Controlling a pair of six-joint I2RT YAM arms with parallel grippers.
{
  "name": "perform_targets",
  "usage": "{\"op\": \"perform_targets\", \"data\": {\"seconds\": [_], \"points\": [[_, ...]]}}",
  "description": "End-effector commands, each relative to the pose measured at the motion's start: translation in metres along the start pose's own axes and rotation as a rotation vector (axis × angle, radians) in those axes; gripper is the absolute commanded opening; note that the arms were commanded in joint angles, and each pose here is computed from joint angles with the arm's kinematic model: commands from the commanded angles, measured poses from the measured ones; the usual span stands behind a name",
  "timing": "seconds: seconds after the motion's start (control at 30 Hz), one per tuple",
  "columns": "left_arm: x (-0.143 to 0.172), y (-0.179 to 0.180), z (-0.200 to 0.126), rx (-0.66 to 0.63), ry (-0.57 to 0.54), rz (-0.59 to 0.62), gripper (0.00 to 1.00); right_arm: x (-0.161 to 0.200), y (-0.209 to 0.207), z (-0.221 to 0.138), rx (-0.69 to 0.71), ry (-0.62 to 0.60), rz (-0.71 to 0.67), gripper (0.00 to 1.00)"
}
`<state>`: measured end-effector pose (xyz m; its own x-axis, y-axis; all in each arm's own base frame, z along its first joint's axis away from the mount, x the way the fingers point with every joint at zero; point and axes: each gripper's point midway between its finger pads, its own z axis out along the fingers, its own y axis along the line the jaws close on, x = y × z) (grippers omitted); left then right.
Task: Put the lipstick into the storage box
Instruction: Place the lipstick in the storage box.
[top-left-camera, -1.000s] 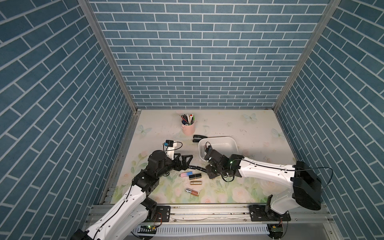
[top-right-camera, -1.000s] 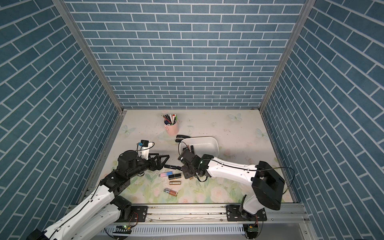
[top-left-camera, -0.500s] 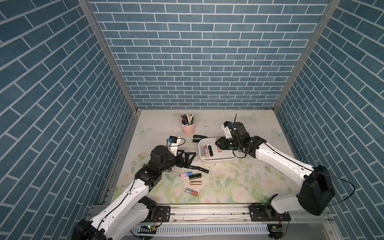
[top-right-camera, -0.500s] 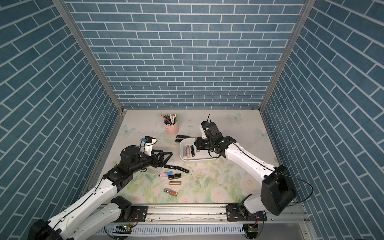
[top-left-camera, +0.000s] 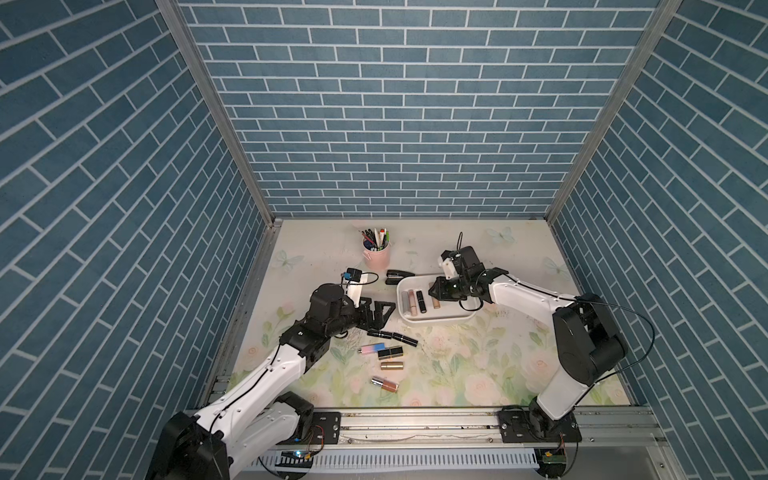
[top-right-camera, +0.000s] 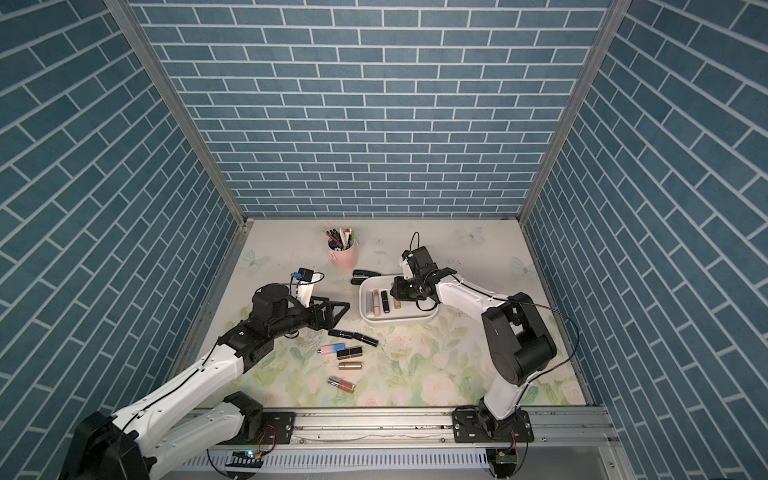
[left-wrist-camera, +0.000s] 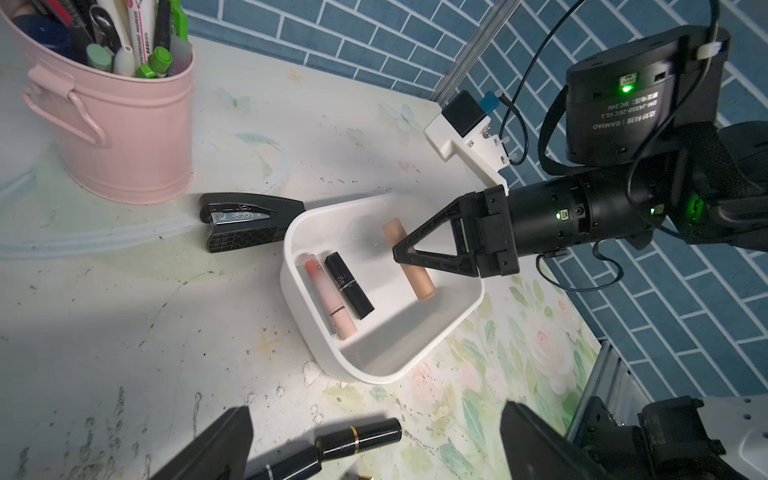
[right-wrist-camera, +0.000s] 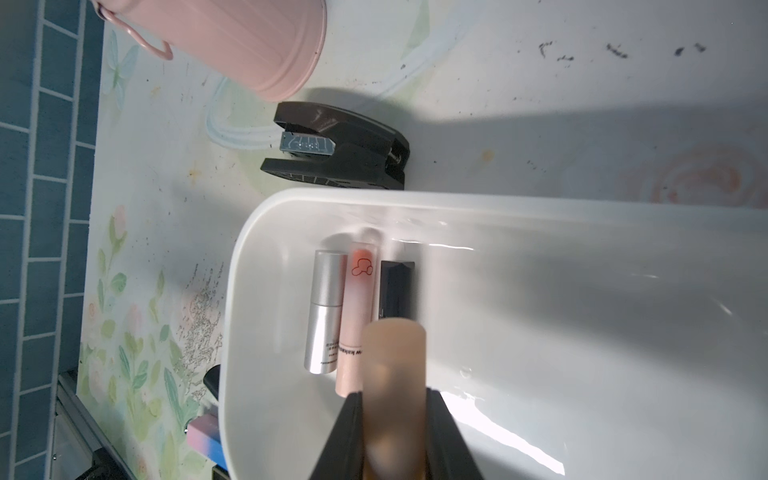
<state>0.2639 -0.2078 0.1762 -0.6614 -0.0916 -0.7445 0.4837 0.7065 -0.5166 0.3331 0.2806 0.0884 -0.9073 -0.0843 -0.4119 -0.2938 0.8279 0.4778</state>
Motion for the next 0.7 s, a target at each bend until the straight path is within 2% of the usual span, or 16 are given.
{"op": "perform_targets", "data": {"seconds": [0.0, 0.67], "points": [[-0.014, -0.009, 0.003, 0.026, -0.028, 0.047, 1.00, -0.010, 0.006, 0.008, -0.034, -0.016, -0.042, 0.17], [0.002, 0.003, 0.020, 0.013, 0.034, 0.038, 1.00, -0.015, -0.006, 0.043, -0.015, 0.023, -0.023, 0.17]]}}
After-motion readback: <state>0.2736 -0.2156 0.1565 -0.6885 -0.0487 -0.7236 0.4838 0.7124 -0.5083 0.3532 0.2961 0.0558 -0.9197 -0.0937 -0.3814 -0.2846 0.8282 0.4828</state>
